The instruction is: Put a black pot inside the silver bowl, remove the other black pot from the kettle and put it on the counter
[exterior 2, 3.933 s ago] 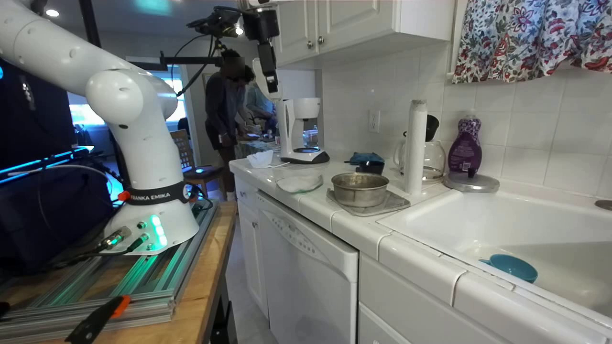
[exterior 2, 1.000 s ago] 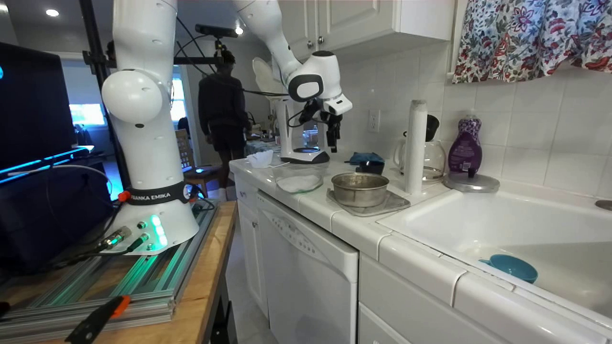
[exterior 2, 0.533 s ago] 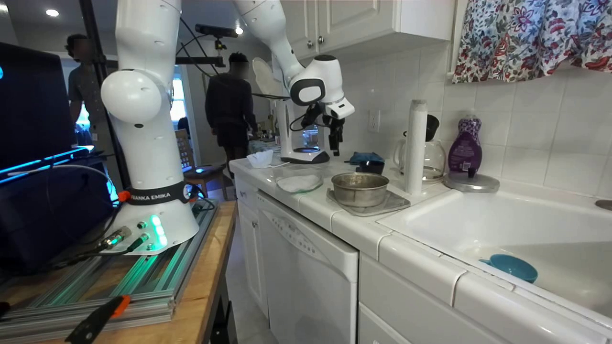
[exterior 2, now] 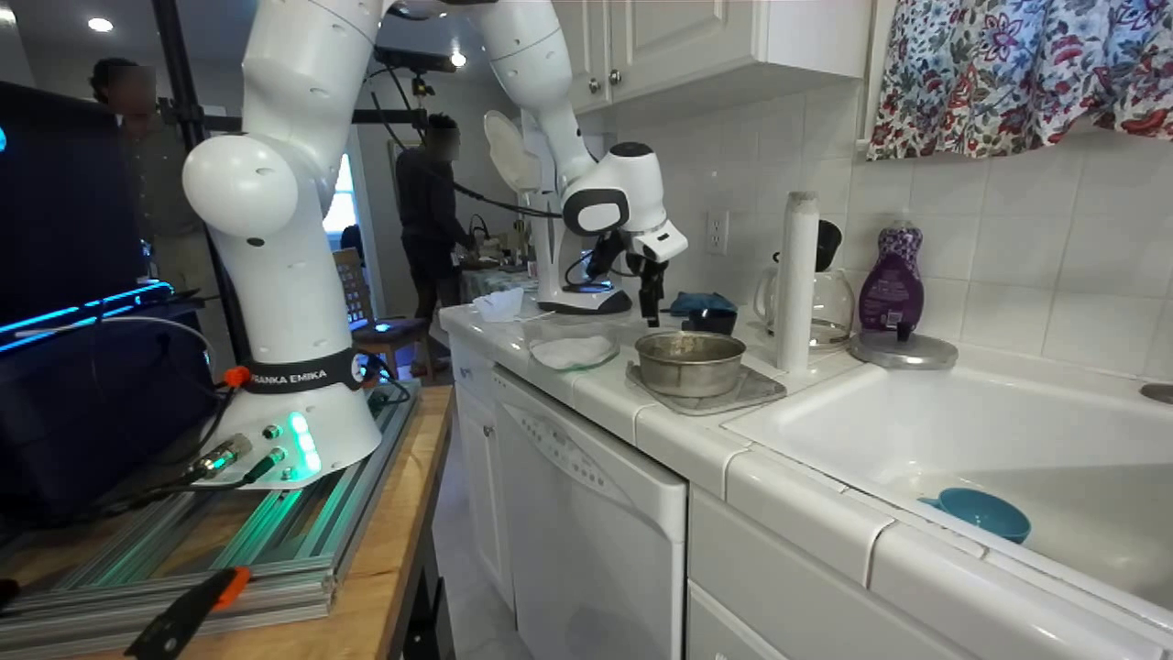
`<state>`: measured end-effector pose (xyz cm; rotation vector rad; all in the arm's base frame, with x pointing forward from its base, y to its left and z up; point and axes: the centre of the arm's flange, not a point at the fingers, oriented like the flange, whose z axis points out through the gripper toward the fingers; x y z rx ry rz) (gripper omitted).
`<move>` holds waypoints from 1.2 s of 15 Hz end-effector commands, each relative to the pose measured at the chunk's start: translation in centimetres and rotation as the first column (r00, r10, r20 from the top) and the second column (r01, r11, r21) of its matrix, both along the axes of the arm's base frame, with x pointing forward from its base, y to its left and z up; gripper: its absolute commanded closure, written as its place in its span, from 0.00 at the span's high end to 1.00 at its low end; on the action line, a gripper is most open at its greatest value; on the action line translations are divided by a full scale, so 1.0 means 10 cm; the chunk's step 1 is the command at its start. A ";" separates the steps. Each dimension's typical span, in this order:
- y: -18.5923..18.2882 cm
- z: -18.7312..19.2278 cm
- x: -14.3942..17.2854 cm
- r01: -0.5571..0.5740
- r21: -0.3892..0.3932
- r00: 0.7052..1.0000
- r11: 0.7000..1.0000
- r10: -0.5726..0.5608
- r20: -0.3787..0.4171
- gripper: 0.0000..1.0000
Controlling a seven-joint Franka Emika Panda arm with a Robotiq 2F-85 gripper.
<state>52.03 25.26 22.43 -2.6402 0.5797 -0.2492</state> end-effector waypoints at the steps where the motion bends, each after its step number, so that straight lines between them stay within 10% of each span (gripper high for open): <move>1: 0.03 -0.11 0.24 -0.021 0.027 0.999 0.999 0.020 0.042 1.00; 10: 0.34 -0.17 0.39 -0.063 0.066 0.997 0.996 0.059 0.053 0.96; 18: 0.37 -0.18 0.36 -0.053 0.069 0.997 0.996 0.049 0.066 0.32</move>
